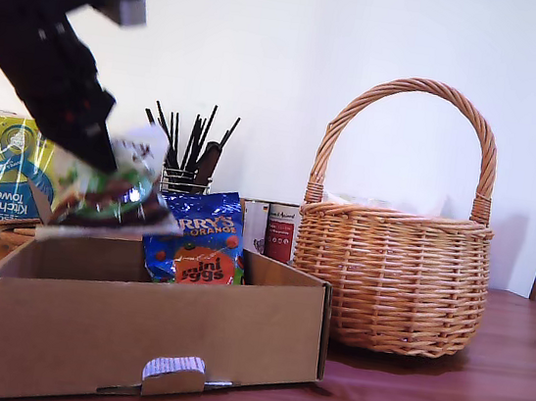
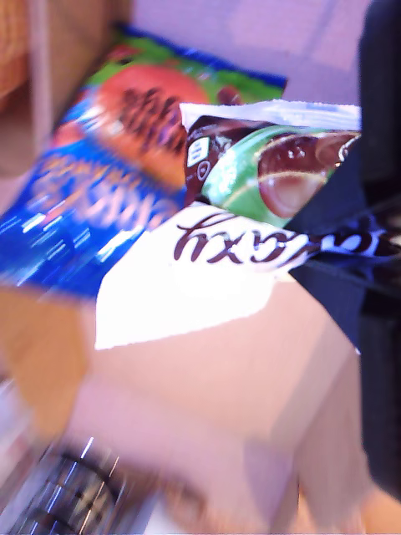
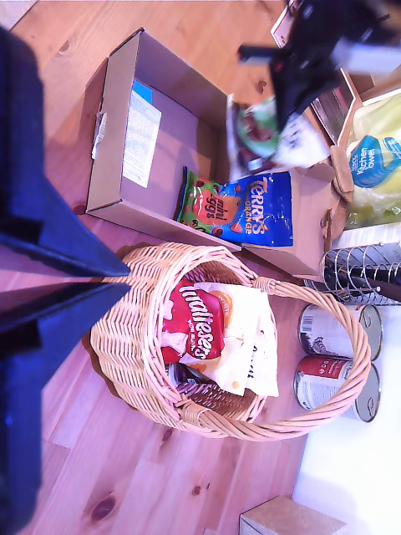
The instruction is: Move the bags of Easter eggs from the cardboard box on the left into the woven basket on the right side.
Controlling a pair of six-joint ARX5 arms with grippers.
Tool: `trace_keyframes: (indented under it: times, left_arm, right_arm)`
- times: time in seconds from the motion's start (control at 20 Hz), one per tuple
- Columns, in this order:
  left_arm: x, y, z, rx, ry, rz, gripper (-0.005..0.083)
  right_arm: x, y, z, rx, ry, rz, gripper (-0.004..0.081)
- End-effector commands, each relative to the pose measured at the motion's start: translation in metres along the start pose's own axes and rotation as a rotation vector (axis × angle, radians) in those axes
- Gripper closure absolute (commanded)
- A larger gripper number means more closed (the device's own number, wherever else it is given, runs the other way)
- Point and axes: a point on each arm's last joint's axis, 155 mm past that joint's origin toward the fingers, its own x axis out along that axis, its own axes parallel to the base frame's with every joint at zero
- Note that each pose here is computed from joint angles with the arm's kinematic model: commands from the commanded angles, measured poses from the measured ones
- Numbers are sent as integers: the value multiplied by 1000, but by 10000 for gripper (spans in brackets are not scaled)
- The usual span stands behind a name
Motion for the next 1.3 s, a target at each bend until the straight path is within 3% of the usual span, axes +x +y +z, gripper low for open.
trace_keyframes:
  times: [0.0,0.1,0.25,0.4,0.5,0.85,1.1,1.25]
  left_arm:
    - [-11,2,1,0,-18,12,773]
    - [-27,-3,18,-54,-85,-19,773]
    - [-39,-36,47,-141,-191,-164,773]
    - [-40,-68,76,-162,-273,-253,773]
    - [-43,-84,103,-152,-360,-279,773]
    - [-29,-107,179,-167,-640,-229,773]
    - [14,-122,210,-164,-639,-232,773]
    - [43,-128,221,-159,-570,-250,773]
  right_arm:
    - [2,0,-2,-3,4,3,782]
    - [2,0,-2,-3,4,3,782]
    - [2,3,-3,-3,7,19,782]
    - [-2,36,-3,3,6,196,782]
    - [-5,50,-3,6,4,267,782]
    - [-5,50,-13,34,46,265,782]
    - [-5,49,-13,34,45,263,782]
    - [-5,49,-13,33,45,263,782]
